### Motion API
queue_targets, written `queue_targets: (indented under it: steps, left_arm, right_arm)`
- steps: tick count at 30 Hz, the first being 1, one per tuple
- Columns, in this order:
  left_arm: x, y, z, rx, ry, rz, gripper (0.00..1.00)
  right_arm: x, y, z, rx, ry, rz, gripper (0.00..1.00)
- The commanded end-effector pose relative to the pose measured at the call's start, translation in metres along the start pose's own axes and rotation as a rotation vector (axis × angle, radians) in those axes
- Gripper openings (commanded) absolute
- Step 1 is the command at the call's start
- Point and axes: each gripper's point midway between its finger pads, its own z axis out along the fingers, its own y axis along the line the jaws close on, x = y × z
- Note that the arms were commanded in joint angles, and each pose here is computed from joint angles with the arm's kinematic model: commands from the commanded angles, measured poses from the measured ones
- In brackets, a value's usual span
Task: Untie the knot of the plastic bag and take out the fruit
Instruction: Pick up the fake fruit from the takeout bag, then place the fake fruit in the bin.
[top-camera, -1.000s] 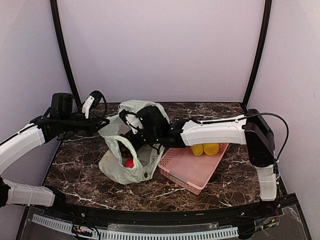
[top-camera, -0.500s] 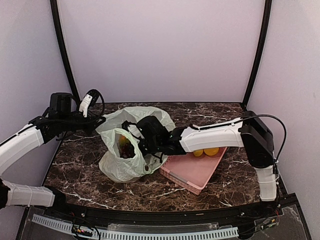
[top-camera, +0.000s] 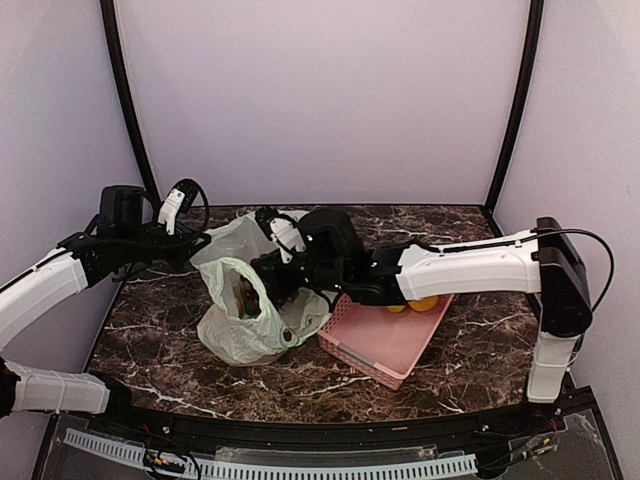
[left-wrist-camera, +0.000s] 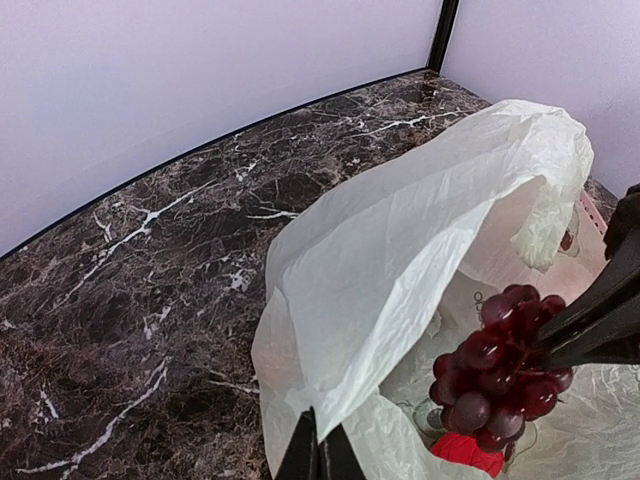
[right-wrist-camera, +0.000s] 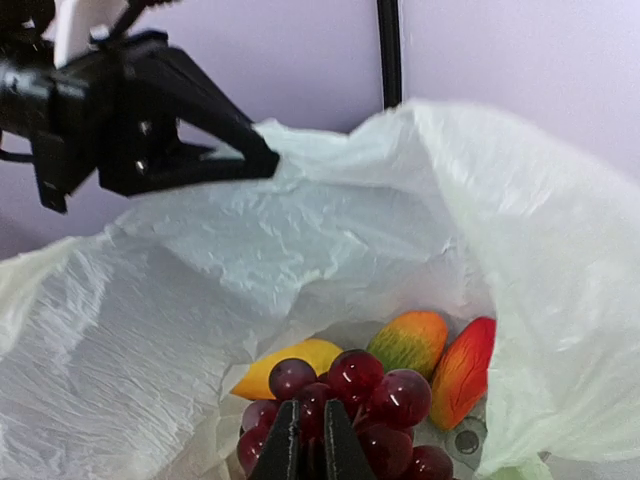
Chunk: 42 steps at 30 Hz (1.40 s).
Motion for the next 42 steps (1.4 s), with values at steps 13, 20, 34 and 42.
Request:
queue_targets:
  steps: [13,20,34,42]
  left_arm:
    - [0.006,0.003,-0.006,-0.027,0.013,-0.010,0.01]
    - [0.008,0.014,-0.009,-0.101,0.017,-0.017,0.01]
    - [0.005,0.013,-0.011,-0.100,-0.003,-0.003,0.01]
    - [0.006,0.015,-0.012,-0.109,-0.008,-0.001,0.01]
  right_arm:
    - [-0.143,0.024,-0.103,-0.061,-0.480,-0.048,0.00]
    - [-0.168,0.011,-0.163,-0.007,-0.617,-0.036,0.00]
    - [-0.116,-0.134,-0.213,0.658,-0.342,0.130,0.01]
    - [-0.034,-0.210,-0.234,0.845,-0.128,0.331,0.02]
